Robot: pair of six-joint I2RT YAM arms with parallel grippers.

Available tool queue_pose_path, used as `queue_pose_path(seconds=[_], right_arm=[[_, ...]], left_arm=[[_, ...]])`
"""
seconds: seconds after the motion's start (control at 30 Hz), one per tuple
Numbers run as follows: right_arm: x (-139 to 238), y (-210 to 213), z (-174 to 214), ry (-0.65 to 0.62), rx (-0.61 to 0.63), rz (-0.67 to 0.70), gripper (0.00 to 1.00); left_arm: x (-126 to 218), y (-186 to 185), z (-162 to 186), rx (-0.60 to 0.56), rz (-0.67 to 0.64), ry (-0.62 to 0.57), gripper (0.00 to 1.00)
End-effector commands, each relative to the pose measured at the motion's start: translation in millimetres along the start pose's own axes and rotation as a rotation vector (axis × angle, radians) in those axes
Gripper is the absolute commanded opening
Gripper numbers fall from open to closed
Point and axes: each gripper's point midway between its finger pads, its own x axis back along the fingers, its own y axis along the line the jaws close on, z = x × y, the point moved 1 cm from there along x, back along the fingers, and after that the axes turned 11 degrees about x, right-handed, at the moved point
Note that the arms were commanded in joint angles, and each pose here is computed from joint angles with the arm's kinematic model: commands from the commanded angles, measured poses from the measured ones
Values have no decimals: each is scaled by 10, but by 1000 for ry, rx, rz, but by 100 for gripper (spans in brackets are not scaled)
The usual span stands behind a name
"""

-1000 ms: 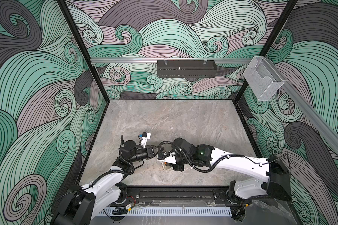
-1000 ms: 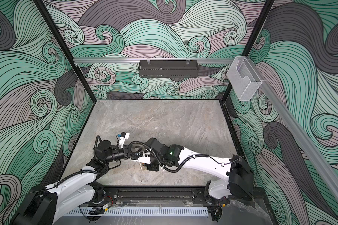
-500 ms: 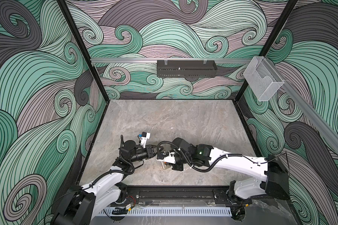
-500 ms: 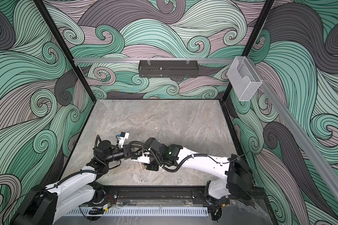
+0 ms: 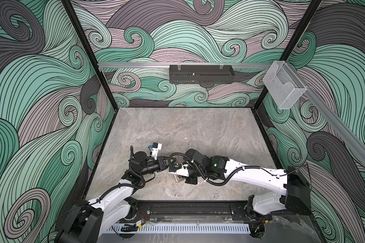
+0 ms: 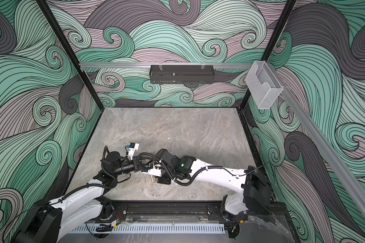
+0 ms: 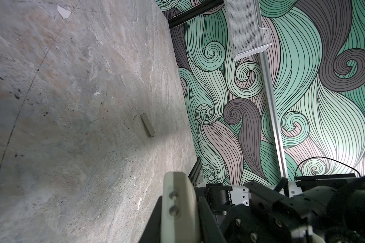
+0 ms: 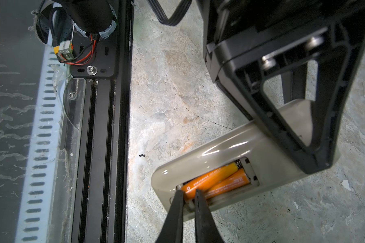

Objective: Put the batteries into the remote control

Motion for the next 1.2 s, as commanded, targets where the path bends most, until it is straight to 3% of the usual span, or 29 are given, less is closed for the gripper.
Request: queue_pose_path(seconds=[0.0, 0.8, 1.17], right_arm=[[-69, -130, -14, 17, 5, 51, 12], [-113, -173, 32, 47, -8, 71, 7], [220, -189, -126, -22, -33, 101, 16]], left_arm=[[-8, -390, 102, -72, 128, 80, 0], [-28, -436, 171, -89, 136, 103, 0], [-12, -311, 120, -91, 55, 56, 0]])
